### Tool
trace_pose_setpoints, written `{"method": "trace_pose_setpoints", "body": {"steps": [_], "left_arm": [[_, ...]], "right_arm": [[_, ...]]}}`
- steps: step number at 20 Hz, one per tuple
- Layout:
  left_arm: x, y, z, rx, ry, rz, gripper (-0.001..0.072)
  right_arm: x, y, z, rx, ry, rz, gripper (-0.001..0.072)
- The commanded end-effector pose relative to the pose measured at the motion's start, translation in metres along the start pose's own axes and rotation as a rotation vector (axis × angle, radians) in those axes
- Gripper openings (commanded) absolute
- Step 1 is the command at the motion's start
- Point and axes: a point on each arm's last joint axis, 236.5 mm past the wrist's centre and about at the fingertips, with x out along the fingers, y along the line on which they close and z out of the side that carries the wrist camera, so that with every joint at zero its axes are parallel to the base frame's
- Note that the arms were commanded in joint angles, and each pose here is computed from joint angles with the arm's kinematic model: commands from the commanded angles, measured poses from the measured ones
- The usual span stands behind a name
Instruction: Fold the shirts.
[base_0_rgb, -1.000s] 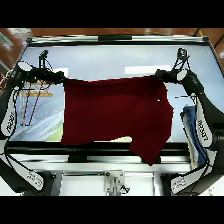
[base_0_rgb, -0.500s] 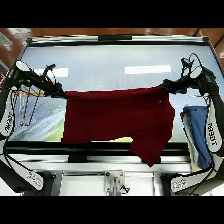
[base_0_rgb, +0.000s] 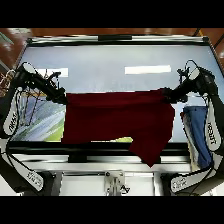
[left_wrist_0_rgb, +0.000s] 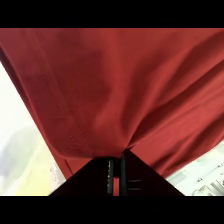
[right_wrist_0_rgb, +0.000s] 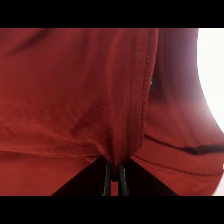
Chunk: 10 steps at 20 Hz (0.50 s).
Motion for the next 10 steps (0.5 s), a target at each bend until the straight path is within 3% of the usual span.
{"method": "trace_pose_setpoints", "body": {"steps": [1, 10], "left_arm": [[0.003, 0.014, -0.001, -0.025, 0.01, 0.07, 0.0037], [0.015, 0.021, 0.001, -0.033, 0.031, 0.103, 0.0037]], "right_arm": [[0.007, -0.006, -0.006, 0.029, 0.035, -0.016, 0.0069], [0.022, -0.002, -0.012, 0.063, 0.083, 0.011, 0.007]]}}
